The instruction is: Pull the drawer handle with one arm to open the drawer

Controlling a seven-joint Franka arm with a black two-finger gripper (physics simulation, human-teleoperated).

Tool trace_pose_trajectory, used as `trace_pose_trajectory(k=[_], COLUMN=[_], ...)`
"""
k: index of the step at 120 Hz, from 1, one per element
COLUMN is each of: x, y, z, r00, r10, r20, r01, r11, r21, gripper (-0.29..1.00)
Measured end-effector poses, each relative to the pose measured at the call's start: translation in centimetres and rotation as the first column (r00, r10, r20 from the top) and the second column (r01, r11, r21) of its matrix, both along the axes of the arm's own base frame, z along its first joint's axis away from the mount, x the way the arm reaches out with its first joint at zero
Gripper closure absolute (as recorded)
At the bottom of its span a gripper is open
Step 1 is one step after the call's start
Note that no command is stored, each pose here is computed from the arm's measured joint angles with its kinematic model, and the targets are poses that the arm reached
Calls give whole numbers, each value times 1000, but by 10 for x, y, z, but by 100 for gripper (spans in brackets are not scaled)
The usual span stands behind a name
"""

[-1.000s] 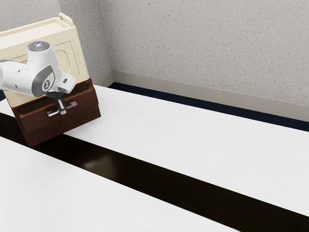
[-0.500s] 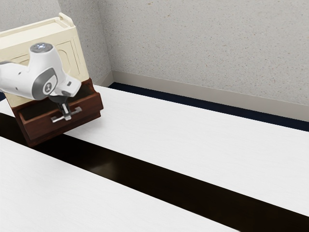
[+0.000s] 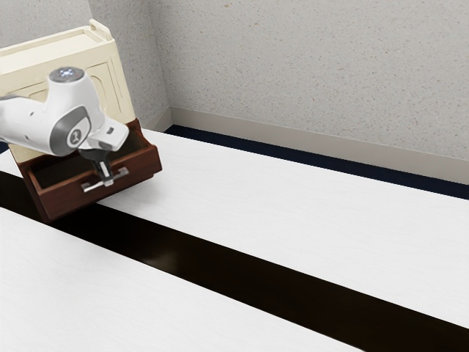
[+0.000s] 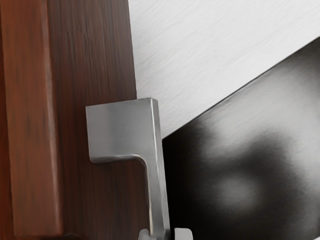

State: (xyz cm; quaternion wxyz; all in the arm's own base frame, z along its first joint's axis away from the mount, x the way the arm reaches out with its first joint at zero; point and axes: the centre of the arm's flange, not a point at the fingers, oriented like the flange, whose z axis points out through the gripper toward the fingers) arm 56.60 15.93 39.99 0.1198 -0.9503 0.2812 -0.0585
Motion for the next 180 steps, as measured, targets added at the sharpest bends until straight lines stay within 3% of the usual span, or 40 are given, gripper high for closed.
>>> trace_pose_trajectory(k=[56, 122, 156, 180], x=[-26, -31, -39, -34], y=[-39, -37, -45, -63], z=[6, 6, 22, 78], r00=[999, 1000, 1000, 995], r10=[-33, 5, -4, -14], r20=[1, 5, 22, 97], r01=[33, -5, 5, 17], r11=[999, 1000, 1000, 999], r21=[-15, -23, -22, -32], gripper=[79, 77, 63, 26])
